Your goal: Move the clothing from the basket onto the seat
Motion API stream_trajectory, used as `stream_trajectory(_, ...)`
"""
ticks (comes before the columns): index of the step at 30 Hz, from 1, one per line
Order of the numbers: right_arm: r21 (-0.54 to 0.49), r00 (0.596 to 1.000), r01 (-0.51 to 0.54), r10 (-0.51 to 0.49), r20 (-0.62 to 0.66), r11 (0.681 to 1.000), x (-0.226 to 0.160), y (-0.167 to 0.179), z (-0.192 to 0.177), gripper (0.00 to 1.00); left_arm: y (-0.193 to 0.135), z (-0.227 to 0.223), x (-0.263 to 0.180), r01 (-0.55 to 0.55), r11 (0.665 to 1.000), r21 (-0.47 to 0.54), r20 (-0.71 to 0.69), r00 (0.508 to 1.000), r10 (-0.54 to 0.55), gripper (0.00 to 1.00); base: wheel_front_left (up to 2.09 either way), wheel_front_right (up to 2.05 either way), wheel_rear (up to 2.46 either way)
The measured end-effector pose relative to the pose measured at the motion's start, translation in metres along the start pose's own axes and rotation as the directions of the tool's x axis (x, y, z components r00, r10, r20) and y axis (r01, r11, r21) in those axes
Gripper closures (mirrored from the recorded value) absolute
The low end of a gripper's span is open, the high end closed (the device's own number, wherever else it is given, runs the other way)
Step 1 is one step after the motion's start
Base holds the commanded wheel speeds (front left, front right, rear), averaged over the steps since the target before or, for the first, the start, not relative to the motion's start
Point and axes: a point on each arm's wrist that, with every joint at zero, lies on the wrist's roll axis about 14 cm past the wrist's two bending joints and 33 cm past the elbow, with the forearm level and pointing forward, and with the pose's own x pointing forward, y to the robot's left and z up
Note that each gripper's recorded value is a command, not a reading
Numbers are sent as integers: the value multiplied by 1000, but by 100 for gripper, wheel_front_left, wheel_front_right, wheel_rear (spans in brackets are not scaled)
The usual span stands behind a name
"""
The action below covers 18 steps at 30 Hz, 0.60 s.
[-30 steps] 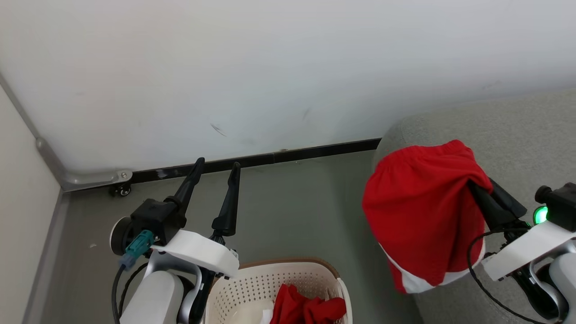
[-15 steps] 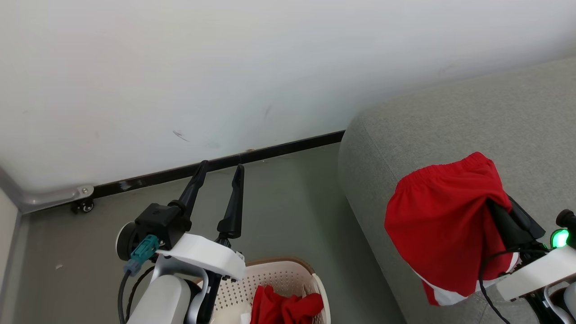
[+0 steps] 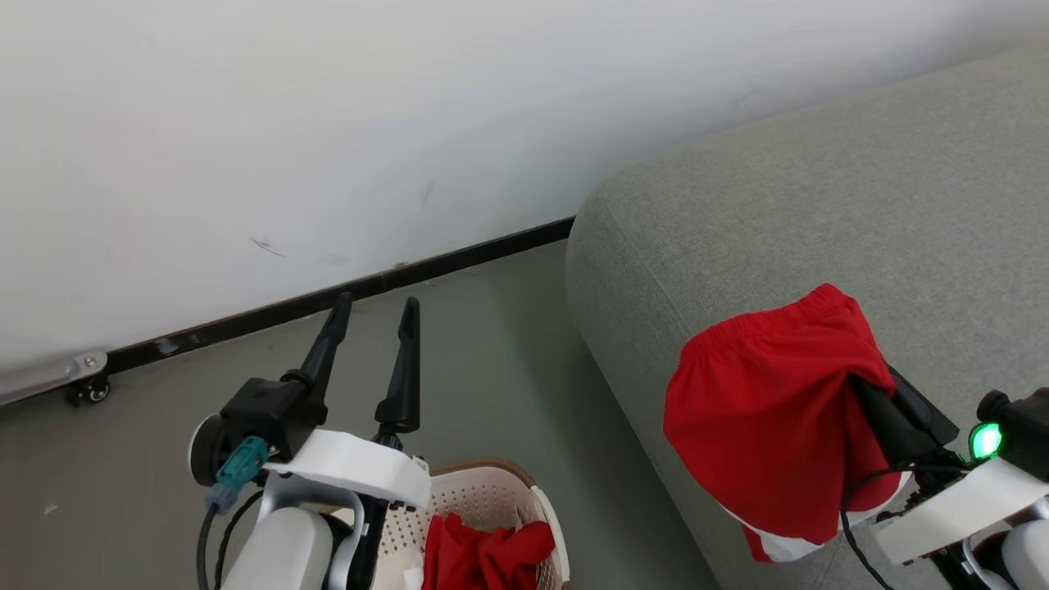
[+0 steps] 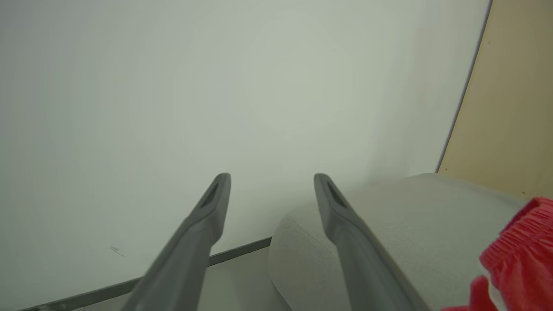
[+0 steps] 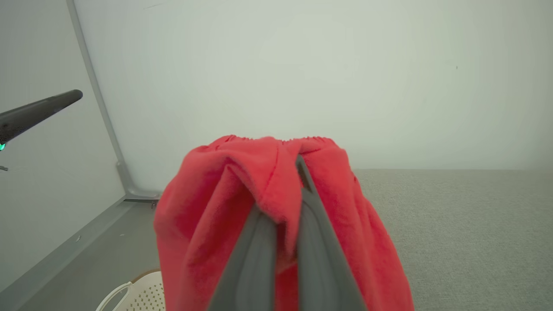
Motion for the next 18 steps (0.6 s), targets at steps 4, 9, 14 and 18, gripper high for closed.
stream_trajectory(4,-13,1000,-2,2,-25,1000,2,0,-3,100,6,1,3,-18,1000,-6,12,1000,18,0,0,0,0)
stream_trajectory(9,-58,1000,0,1,25,998,25,-10,24,100,19,3,4,-49,999,19,25,999,48,0,0,0,0)
stream_trajectory(14,-128,998,15,-6,66,992,48,-24,53,100,39,8,2,-96,994,46,47,994,94,0,0,0,0)
stream_trajectory(18,-163,995,51,-37,91,985,64,-42,73,100,52,8,-3,-120,991,61,55,992,117,0,0,0,0)
